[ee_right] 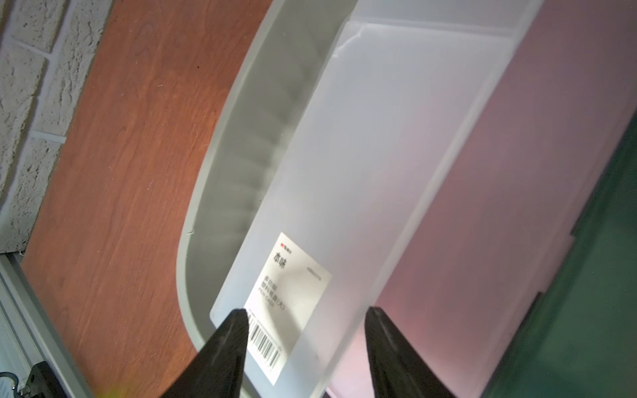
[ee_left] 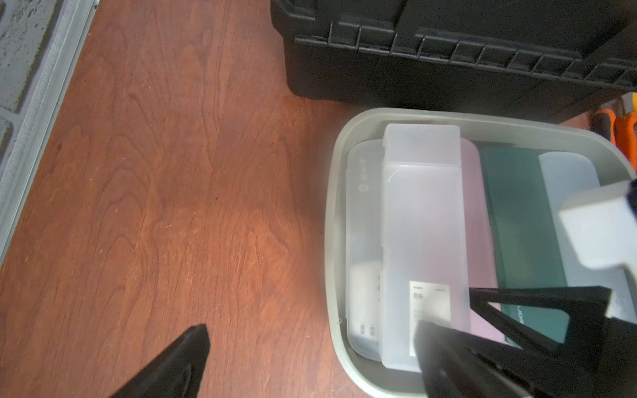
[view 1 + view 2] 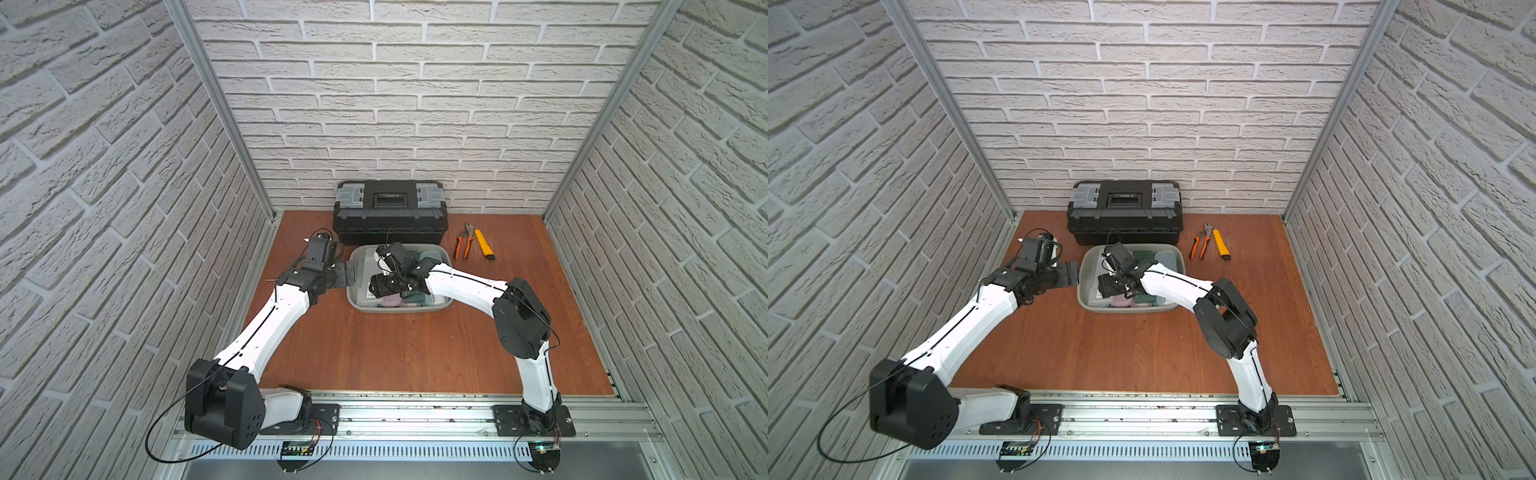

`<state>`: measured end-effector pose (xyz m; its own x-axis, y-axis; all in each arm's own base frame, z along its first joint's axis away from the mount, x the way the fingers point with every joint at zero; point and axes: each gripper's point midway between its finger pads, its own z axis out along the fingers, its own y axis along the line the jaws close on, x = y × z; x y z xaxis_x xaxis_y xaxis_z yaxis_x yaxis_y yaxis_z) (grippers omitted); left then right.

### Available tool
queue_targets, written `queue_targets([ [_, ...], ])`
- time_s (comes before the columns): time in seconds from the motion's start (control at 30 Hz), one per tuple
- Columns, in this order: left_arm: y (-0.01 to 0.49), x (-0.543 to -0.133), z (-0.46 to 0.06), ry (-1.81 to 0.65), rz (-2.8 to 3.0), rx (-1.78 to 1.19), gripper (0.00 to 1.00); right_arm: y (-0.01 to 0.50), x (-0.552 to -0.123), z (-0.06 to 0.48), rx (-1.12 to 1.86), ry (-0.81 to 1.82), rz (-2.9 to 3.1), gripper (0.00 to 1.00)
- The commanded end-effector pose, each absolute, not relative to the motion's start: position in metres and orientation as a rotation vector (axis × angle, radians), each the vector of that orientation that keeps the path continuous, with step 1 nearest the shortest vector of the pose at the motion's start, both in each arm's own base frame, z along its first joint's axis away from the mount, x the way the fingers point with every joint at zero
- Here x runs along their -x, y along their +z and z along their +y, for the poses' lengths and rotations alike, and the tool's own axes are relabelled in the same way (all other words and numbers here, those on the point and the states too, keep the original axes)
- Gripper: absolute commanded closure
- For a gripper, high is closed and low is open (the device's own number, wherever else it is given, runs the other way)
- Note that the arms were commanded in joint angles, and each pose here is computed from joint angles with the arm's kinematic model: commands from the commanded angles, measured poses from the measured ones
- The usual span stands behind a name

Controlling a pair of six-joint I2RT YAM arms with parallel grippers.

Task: Put the pencil case into the storage box
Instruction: Place the pencil case at the storage box, then reset both arms

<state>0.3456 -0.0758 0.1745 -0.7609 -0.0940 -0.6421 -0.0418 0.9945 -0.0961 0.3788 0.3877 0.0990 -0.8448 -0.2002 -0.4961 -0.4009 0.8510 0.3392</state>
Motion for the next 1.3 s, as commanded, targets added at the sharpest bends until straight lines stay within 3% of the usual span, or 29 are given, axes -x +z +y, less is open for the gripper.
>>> queue_targets([
  [0.0,0.174,-0.342,-0.074,-0.116,2.431,0.114,0.02,0.105,-0.381,0.39,0.468,0.577,2.564,0.41],
  [0.43,0.177,-0.339,-0.059,-0.106,2.408,0.16,0.02,0.145,-0.421,0.359,0.409,0.482,2.472,0.43],
  [0.53,0.178,-0.337,-0.048,-0.096,2.385,0.188,0.01,0.161,-0.426,0.34,0.365,0.427,2.416,0.39],
  [0.67,0.191,-0.341,-0.029,-0.03,2.272,0.229,0.02,0.191,-0.428,0.279,0.209,0.239,2.302,0.22],
  [0.83,0.207,-0.349,-0.003,0.157,2.123,0.221,0.01,0.217,-0.41,0.162,-0.092,-0.07,2.15,0.0],
  [1.07,0.199,-0.357,0.046,0.474,2.005,0.287,0.02,0.188,-0.362,0.013,-0.347,-0.355,2.133,0.0],
  [1.27,0.175,-0.366,0.071,0.479,1.966,0.338,0.02,0.166,-0.357,-0.027,-0.262,-0.475,2.047,0.0],
])
